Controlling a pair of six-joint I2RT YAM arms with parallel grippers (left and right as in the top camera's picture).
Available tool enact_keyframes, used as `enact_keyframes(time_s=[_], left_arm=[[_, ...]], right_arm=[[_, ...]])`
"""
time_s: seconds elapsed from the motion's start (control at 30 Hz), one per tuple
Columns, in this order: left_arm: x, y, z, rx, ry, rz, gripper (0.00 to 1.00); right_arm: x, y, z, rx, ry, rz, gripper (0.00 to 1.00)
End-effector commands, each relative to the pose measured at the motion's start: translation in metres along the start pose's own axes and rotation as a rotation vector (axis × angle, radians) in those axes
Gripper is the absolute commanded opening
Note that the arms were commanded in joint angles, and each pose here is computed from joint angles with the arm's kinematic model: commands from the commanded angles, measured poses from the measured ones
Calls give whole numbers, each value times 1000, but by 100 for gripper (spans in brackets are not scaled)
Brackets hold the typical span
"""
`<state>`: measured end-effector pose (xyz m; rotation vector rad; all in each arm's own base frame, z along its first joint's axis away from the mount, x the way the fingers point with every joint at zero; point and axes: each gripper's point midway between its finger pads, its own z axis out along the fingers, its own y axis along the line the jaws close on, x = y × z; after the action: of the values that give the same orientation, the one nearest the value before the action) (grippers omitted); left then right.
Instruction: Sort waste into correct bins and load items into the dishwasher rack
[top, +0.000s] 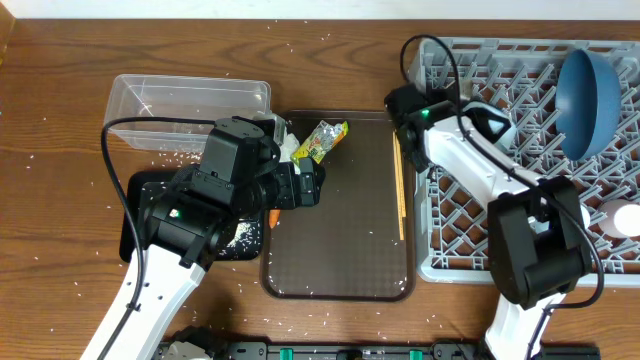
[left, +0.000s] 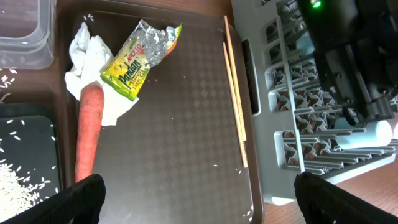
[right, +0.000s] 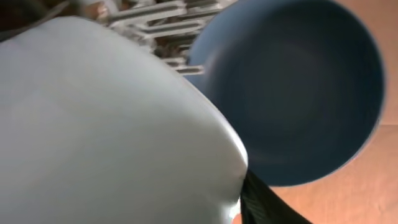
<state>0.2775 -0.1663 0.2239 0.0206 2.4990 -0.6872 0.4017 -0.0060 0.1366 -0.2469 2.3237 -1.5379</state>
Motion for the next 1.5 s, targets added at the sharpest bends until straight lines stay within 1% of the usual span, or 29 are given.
enact_keyframes(time_s=[0.0, 0.1, 0.13, 0.2, 0.33, 0.47, 0.53, 0.67, 0.73, 0.8, 1.0, 1.17, 1.23, 1.27, 1.4, 1.47], left_arm=[[-3, -2, -1, 7, -2, 7, 98], [-3, -2, -1, 7, -2, 7, 98], [-3, -2, -1, 7, -2, 7, 98], [-3, -2, -1, 8, -1, 7, 98], [-3, -2, -1, 8, -1, 7, 98], [-3, -2, -1, 7, -2, 7, 98], [-3, -2, -1, 7, -1, 7, 98], [-3, -2, -1, 7, -1, 7, 98], [-3, -2, -1, 7, -1, 7, 98], [-3, -2, -1, 7, -1, 7, 98], [-3, -2, -1, 9, 0, 7, 98], [-4, -5, -5, 21, -11, 12, 98], [-3, -13, -8, 65, -6, 59, 98], [-2, -15, -8, 78, -4, 89, 98], [-2, -16, -7, 81, -5, 179, 99], [-2, -13, -5, 67, -5, 226, 92]], right_arm=[[6, 20, -6, -67, 11, -20, 48], [17, 29, -10, -119, 46, -17, 59], [21, 33, -11, -144, 61, -12, 61], [32, 46, -15, -234, 110, -15, 63], [45, 62, -23, -351, 175, -7, 65], [47, 69, -33, -452, 193, 20, 67], [43, 71, -44, -536, 192, 54, 69], [28, 74, -82, -788, 120, 72, 70], [19, 74, -110, -946, 49, 65, 74], [10, 65, -136, -1061, -20, 94, 79], [-1, 19, -157, -1103, -141, 234, 85], [2, -13, -170, -1134, -179, 358, 85], [1, -21, -184, -1201, -205, 392, 97], [-1, -23, -192, -1243, -222, 399, 99], [1, -27, -213, -1352, -249, 390, 99], [3, -26, -215, -1362, -243, 384, 99]])
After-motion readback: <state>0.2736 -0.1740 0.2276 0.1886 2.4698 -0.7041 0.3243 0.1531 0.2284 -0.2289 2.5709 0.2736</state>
